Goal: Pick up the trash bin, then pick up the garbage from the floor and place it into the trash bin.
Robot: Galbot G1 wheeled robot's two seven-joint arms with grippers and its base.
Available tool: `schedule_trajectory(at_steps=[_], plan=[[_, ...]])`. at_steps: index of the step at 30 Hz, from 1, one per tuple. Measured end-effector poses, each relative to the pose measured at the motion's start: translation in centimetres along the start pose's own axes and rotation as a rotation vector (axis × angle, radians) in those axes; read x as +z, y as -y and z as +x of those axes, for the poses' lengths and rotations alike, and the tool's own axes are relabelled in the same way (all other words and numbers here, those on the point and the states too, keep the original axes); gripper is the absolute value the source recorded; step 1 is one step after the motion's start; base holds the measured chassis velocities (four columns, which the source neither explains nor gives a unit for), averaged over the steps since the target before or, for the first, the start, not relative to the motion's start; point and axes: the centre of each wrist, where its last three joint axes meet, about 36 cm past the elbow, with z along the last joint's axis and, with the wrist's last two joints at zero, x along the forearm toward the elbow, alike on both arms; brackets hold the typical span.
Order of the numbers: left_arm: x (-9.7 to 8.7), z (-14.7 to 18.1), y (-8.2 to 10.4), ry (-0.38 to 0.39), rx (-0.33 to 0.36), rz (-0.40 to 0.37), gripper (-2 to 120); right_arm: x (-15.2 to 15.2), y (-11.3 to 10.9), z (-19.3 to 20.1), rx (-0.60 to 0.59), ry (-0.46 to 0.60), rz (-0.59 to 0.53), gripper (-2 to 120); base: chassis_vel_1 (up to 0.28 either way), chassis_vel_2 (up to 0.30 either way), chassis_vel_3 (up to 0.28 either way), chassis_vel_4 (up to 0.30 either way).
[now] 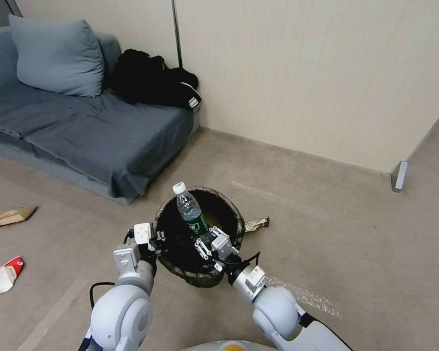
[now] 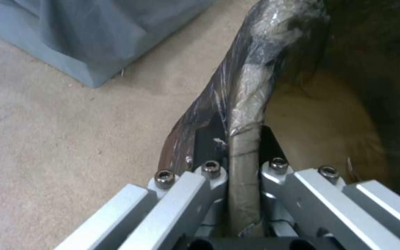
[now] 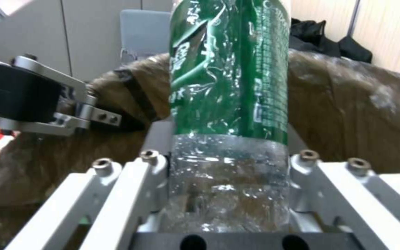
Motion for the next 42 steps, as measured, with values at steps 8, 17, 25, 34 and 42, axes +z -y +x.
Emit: schedule_trajectory(at_steps=[8, 17, 25, 34, 42], plan=[[0.1, 0.1, 0.1, -0.004, 0.0, 0.004, 0, 0.3, 0.0, 0.5, 0.008, -0.014, -0.001, 63, 0.0, 0.0, 0.0, 0.0], [0.1, -0.2, 0.1, -0.003, -0.001, 0.002, 0, -0.1, 0.1, 0.4, 0.008, -0.007, 0.002, 94, 0.0, 0.0, 0.0, 0.0], [0.2, -0.4, 0.1, -0.007, -0.004, 0.003, 0, -0.2, -0.2, 0.0, 0.004, 0.001, -0.002, 100, 0.0, 0.0, 0.0, 0.0], [0.6, -0.8, -0.2, -0.01, -0.028, -0.037, 0, -4.9, 0.1, -1.5, 0.075, 0.149, 0.042, 100, 0.0, 0.0, 0.0, 0.0], [0.8, -1.2, -1.5, 0.008, -0.07, -0.066, 0, -12.1, 3.1, 0.3, 0.357, 0.316, 0.095, 100, 0.0, 0.0, 0.0, 0.0]])
